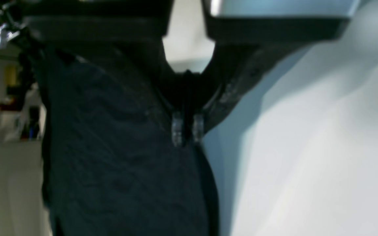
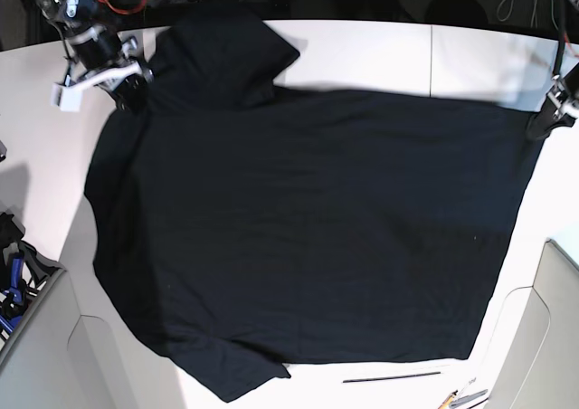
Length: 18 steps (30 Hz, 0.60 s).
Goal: Fold the T-shirt properly
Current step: 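Lift both grippers and pull the shirt's collar edge taut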
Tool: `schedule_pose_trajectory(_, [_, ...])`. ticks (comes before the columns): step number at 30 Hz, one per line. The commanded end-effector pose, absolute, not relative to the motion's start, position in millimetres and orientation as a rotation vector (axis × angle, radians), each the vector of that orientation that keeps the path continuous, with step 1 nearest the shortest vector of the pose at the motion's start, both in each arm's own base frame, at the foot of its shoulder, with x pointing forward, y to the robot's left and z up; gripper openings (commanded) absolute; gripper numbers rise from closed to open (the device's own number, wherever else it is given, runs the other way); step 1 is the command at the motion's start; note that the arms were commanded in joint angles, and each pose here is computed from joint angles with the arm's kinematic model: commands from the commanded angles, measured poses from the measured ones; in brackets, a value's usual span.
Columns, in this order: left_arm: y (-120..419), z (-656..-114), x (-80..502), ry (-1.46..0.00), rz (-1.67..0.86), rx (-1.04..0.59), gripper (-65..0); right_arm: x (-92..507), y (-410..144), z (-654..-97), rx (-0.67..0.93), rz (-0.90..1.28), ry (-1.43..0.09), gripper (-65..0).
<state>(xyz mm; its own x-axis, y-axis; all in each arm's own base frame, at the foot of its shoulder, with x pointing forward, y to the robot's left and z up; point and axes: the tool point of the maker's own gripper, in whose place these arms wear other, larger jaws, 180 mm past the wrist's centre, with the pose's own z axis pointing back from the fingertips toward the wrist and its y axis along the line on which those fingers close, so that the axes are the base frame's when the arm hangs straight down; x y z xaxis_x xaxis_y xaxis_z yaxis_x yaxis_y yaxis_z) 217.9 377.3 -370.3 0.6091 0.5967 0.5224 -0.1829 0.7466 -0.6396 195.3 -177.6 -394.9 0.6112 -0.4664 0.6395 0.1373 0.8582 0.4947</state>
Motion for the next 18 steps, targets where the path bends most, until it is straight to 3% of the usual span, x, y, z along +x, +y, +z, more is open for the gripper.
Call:
schedule_pose_trajectory(1, [389,-346,222,-0.865,0.443,-0.553,-65.0,192,-181,-382,0.414,-0.333,-0.879,-65.0])
schedule_pose_trajectory(8, [402,-318,179,-0.879,0.431,-0.503,-65.0,153,-197,-358,0.327,-0.269,-0.844,-65.0])
schedule_pose_trajectory(18, [409,-339,113,-0.766,0.533,-0.452,-65.0,108,-208,-335,0.260,-0.253,-0.789,-65.0])
